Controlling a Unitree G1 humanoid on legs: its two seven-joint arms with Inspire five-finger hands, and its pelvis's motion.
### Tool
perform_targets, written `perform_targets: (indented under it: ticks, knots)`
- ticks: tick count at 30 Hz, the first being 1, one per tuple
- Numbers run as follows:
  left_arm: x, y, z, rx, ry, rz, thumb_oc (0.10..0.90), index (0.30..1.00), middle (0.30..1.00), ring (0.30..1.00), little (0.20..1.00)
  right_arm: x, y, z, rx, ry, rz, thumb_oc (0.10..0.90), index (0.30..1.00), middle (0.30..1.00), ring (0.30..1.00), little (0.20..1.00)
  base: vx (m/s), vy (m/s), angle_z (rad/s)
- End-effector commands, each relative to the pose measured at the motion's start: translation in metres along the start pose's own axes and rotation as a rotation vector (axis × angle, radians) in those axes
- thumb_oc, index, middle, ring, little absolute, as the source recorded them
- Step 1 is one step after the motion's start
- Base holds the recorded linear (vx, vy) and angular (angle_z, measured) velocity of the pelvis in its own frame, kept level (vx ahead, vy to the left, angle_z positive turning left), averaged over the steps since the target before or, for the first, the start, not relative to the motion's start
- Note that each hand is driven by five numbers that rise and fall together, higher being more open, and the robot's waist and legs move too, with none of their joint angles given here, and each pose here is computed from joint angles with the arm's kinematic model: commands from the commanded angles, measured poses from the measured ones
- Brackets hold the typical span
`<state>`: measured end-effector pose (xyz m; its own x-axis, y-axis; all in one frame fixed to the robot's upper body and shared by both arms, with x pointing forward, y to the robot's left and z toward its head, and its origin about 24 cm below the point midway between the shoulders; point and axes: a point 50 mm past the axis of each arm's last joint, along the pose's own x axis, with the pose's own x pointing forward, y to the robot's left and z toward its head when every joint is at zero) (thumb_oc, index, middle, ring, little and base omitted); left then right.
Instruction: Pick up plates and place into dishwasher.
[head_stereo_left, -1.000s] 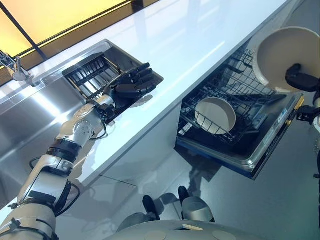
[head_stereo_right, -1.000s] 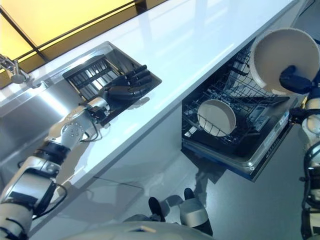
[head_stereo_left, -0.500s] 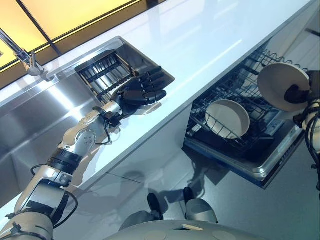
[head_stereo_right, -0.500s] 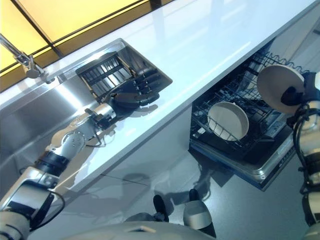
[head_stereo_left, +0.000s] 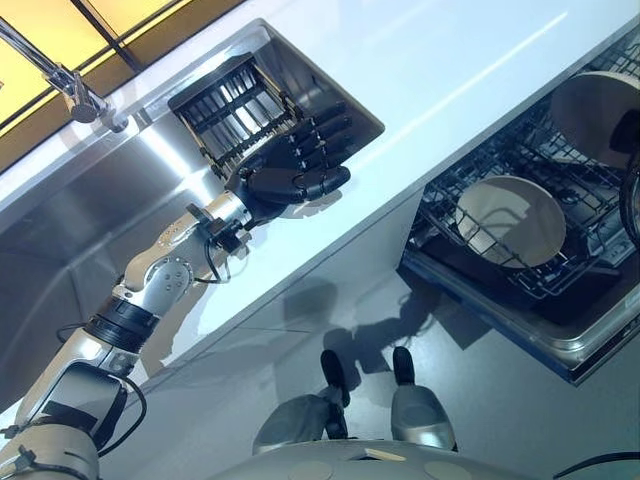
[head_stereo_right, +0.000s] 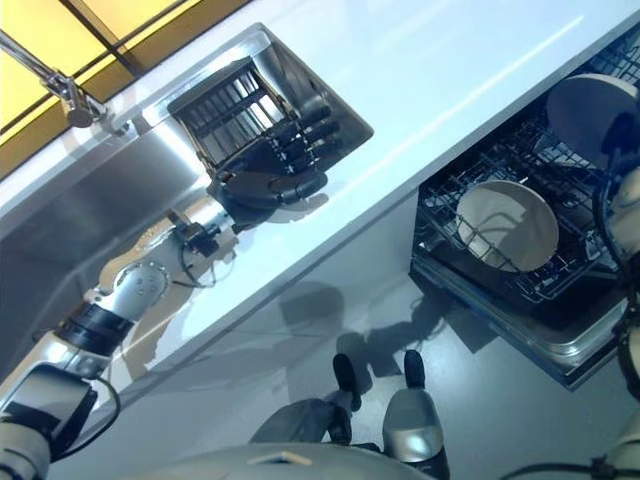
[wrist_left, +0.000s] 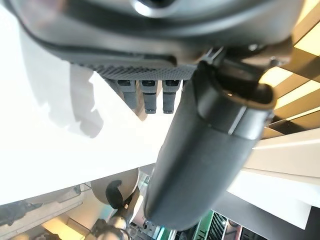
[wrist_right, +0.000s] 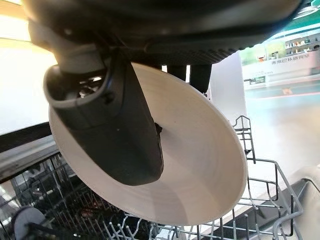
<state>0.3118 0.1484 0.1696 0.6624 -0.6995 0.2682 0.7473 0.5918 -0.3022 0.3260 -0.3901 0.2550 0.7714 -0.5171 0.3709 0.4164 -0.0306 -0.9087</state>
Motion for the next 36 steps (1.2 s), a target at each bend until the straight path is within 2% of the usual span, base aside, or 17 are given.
perform_targets:
  ticks: [1, 7, 11, 28, 35, 36]
  knots:
    - [0.012, -0.024, 0.012, 0.015, -0.062, -0.162, 0.8, 0.9, 0.9, 0.9, 0.9, 0.017, -0.074, 0.012, -0.089, -0.069, -0.223, 0.1, 0.3, 0.3, 0.3, 0.2, -0.01, 0.0, 0.03]
    - [0.018, -0.031, 0.018, 0.031, -0.08, -0.203, 0.8, 0.9, 0.9, 0.9, 0.9, 0.017, -0.054, 0.004, -0.169, -0.042, -0.12, 0.1, 0.3, 0.3, 0.3, 0.2, -0.04, -0.008, 0.02]
    - [0.023, -0.034, 0.022, 0.044, -0.09, -0.212, 0.8, 0.9, 0.9, 0.9, 0.9, 0.016, -0.042, -0.002, -0.163, -0.008, -0.064, 0.1, 0.3, 0.3, 0.3, 0.2, -0.07, -0.018, 0.0]
    - [0.039, -0.045, 0.027, 0.063, -0.12, -0.235, 0.8, 0.9, 0.9, 0.9, 0.9, -0.011, 0.045, -0.008, -0.053, 0.012, 0.302, 0.1, 0.3, 0.3, 0.3, 0.2, -0.03, -0.004, 0.0]
    - [0.039, -0.046, 0.027, 0.07, -0.114, -0.236, 0.8, 0.9, 0.9, 0.9, 0.9, -0.016, 0.053, -0.011, -0.011, 0.027, 0.33, 0.1, 0.3, 0.3, 0.3, 0.2, 0.0, 0.0, 0.0]
    - [0.039, -0.047, 0.027, 0.072, -0.111, -0.232, 0.8, 0.9, 0.9, 0.9, 0.9, -0.018, 0.053, -0.016, -0.001, 0.047, 0.31, 0.8, 0.9, 0.9, 0.9, 0.9, 0.0, 0.0, 0.0]
